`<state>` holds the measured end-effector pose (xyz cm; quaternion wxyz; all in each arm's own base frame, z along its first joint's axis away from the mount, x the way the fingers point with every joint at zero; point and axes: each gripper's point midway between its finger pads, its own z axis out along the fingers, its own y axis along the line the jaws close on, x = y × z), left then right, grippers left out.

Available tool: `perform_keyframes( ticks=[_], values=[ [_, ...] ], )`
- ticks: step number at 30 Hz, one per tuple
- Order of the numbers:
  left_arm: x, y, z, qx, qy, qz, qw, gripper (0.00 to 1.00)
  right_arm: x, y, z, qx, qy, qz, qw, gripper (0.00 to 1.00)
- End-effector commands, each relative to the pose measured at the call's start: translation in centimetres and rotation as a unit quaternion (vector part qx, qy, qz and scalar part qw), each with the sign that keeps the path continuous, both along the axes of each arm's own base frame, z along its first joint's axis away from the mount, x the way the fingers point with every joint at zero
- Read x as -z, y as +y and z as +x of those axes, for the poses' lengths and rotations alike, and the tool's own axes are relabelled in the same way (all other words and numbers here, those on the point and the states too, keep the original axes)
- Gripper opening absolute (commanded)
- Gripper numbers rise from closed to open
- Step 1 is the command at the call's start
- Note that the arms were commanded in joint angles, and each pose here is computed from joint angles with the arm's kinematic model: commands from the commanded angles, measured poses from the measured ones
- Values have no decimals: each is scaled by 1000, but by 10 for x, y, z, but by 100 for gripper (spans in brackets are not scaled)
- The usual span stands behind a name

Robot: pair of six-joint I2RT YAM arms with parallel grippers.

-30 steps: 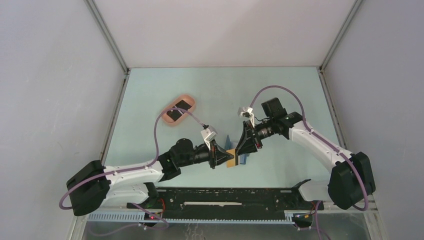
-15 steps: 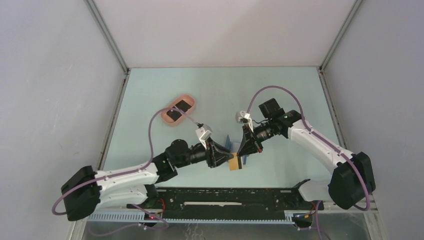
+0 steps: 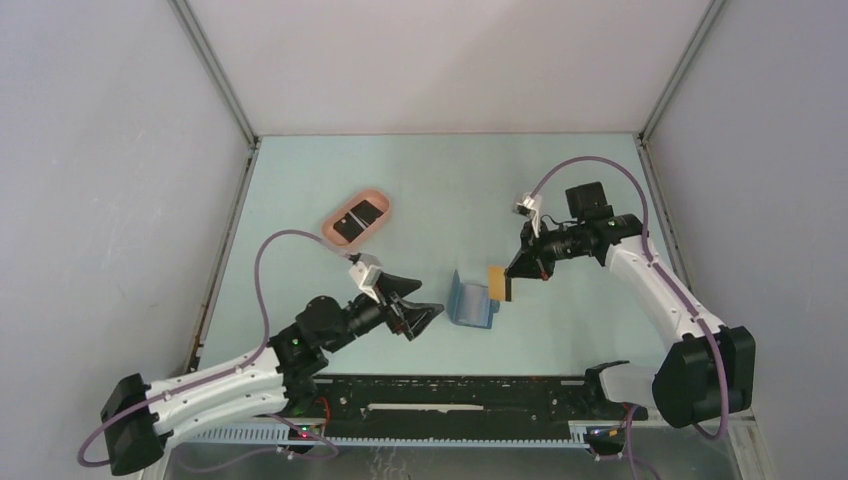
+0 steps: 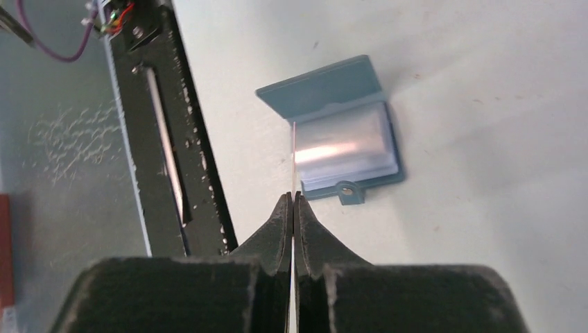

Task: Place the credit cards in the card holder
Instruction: Insert the credit card into the card holder.

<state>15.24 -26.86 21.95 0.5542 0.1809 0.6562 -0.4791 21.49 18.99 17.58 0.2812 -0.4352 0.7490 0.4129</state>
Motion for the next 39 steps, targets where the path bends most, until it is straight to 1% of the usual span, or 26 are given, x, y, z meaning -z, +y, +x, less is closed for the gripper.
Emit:
perform_keyframes(
  ticks=[1, 3, 6, 9, 10, 13, 16, 19, 21, 24, 27, 31, 36, 39],
  values=[
    [12, -18, 4, 12, 37, 55, 998, 84, -9, -10, 23, 76, -18, -3, 997, 0],
    [26, -29, 7, 2, 41, 121, 992, 79, -8, -15, 30, 100, -11, -4, 995, 0],
    [46, -47, 6, -10, 2, 234, 972, 71, -7, -22, 38, 129, 2, 0, 992, 0],
    [74, -64, 2, -8, -48, 347, 937, 69, -8, -26, 39, 139, 9, 6, 990, 0],
    [75, -71, 4, -9, -66, 370, 927, 69, -8, -26, 40, 140, 9, 7, 990, 0],
    [93, -80, 8, -3, -97, 454, 886, 69, -9, -26, 39, 141, 11, 10, 990, 0],
    [105, -87, 16, 3, -124, 516, 848, 70, -9, -26, 39, 140, 12, 12, 990, 0],
    [116, -92, 22, 14, -147, 554, 819, 71, -10, -26, 39, 140, 11, 13, 990, 0],
    [123, -95, 23, 22, -154, 568, 808, 72, -10, -26, 38, 140, 11, 13, 990, 0],
    [132, -98, 24, 32, -159, 581, 798, 73, -11, -26, 38, 140, 11, 14, 990, 0],
    [140, -100, 24, 40, -159, 587, 793, 73, -11, -26, 38, 140, 12, 16, 990, 0],
    [147, -103, 25, 45, -154, 588, 793, 73, -12, -26, 38, 138, 13, 17, 990, 0],
    [149, -101, 34, 29, -154, 593, 790, 73, -12, -25, 37, 137, 13, 19, 990, 0],
    [150, -100, 39, 20, -153, 592, 791, 71, -12, -25, 37, 137, 13, 19, 990, 0]
  ],
)
